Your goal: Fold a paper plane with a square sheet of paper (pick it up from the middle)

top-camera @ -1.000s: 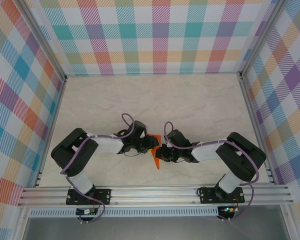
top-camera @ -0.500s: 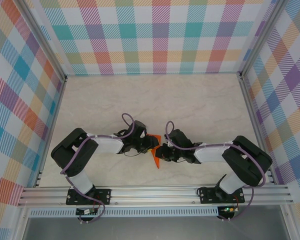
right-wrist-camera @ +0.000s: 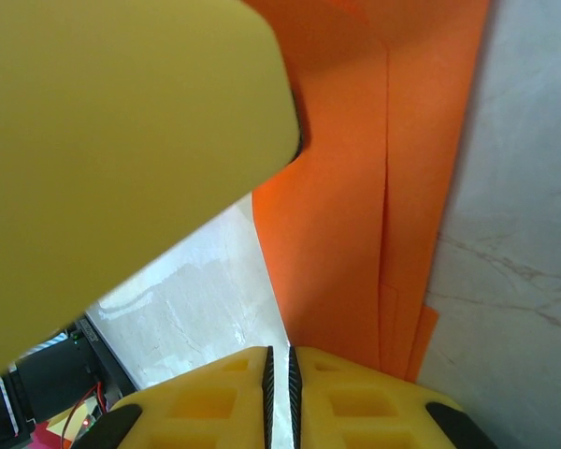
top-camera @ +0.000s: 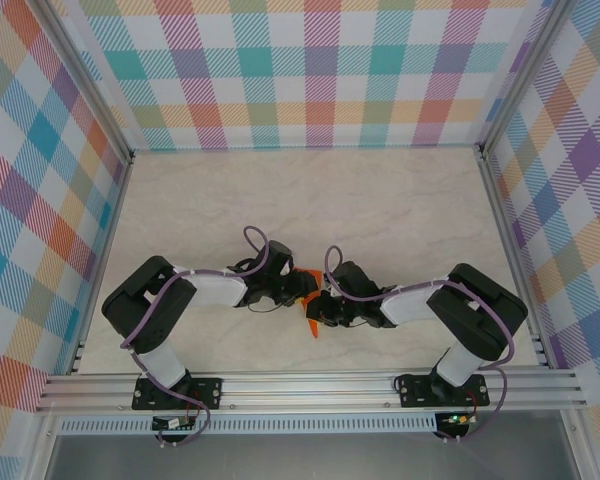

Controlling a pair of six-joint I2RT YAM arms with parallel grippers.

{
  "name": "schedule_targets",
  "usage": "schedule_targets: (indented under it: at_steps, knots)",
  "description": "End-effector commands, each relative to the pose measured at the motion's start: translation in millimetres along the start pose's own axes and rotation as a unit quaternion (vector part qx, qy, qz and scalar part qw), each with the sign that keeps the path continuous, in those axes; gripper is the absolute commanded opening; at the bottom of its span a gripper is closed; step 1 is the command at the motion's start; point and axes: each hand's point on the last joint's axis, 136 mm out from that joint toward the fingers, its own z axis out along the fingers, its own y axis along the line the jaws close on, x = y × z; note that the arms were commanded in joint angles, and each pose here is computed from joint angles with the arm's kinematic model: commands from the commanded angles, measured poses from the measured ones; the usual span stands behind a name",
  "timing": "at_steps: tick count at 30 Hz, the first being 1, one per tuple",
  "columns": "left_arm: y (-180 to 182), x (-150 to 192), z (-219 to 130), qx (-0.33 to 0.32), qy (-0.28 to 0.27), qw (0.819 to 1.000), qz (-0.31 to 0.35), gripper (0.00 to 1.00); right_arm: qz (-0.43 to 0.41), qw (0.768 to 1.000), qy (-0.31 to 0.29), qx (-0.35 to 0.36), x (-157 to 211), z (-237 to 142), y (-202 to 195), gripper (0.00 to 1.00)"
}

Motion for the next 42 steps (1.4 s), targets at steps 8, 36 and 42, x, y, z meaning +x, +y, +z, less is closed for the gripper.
schedule_targets:
  at_steps: [8, 36, 42]
  knots:
    - [-33, -20, -45, -0.002, -0.040, 0.997, 0.067, 0.54, 0.019, 0.995, 0.043, 0.092, 31, -1, -63, 0.12]
    - [14, -45, -48, -0.045, -0.026, 0.999, -0.018, 0.59, -0.024, 0.994, 0.102, 0.041, 23, -13, -53, 0.11]
    - [15, -46, -43, -0.065, -0.009, 0.997, -0.036, 0.55, -0.026, 0.994, 0.101, 0.039, 22, -12, -52, 0.11]
